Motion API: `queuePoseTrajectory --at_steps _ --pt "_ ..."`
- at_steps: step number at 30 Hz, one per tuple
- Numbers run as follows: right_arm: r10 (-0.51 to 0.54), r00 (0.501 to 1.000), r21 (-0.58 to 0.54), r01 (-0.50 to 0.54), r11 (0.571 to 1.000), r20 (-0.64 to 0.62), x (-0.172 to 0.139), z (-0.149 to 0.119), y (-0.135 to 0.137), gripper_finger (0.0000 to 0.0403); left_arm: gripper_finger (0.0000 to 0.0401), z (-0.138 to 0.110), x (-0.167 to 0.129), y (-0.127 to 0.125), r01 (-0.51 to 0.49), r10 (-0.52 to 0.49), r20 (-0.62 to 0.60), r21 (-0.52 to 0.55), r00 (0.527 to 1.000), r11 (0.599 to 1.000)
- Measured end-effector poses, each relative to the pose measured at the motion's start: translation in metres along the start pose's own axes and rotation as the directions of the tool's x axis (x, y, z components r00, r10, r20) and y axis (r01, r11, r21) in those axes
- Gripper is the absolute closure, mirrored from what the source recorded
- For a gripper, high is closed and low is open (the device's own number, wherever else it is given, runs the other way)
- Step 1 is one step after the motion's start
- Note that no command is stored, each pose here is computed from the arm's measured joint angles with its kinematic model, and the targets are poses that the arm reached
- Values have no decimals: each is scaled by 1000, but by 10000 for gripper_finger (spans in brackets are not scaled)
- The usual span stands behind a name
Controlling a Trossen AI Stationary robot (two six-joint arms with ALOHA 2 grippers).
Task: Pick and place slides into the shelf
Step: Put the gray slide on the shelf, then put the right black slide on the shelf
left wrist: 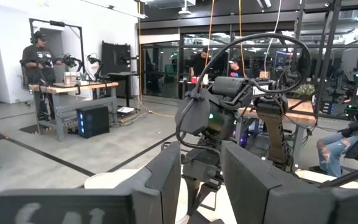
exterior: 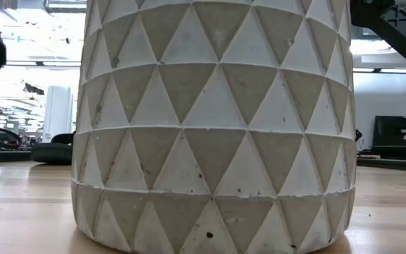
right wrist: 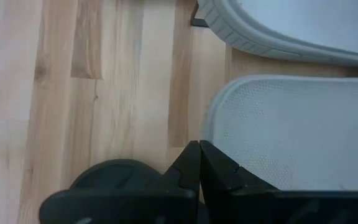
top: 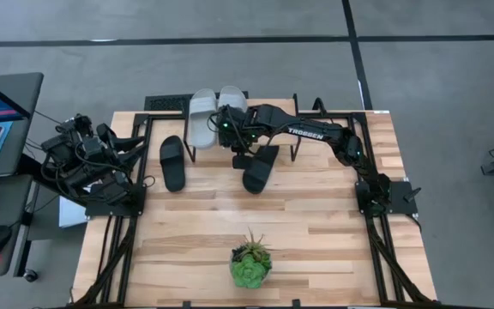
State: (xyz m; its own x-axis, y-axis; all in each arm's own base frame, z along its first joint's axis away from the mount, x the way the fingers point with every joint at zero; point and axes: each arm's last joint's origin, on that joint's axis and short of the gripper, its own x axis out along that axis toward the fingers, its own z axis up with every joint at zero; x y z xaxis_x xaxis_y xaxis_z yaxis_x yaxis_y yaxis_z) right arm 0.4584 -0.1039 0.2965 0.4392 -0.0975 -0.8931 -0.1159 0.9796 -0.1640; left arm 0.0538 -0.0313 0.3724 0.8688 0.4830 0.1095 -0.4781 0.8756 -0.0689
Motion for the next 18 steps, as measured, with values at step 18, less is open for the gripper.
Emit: queuePoseTrajectory --at_steps 18 --pt "39 999 -71 -41 997 -35 -34 5 33 403 299 -1 0 -1 0 1 -5 27 1000 1000"
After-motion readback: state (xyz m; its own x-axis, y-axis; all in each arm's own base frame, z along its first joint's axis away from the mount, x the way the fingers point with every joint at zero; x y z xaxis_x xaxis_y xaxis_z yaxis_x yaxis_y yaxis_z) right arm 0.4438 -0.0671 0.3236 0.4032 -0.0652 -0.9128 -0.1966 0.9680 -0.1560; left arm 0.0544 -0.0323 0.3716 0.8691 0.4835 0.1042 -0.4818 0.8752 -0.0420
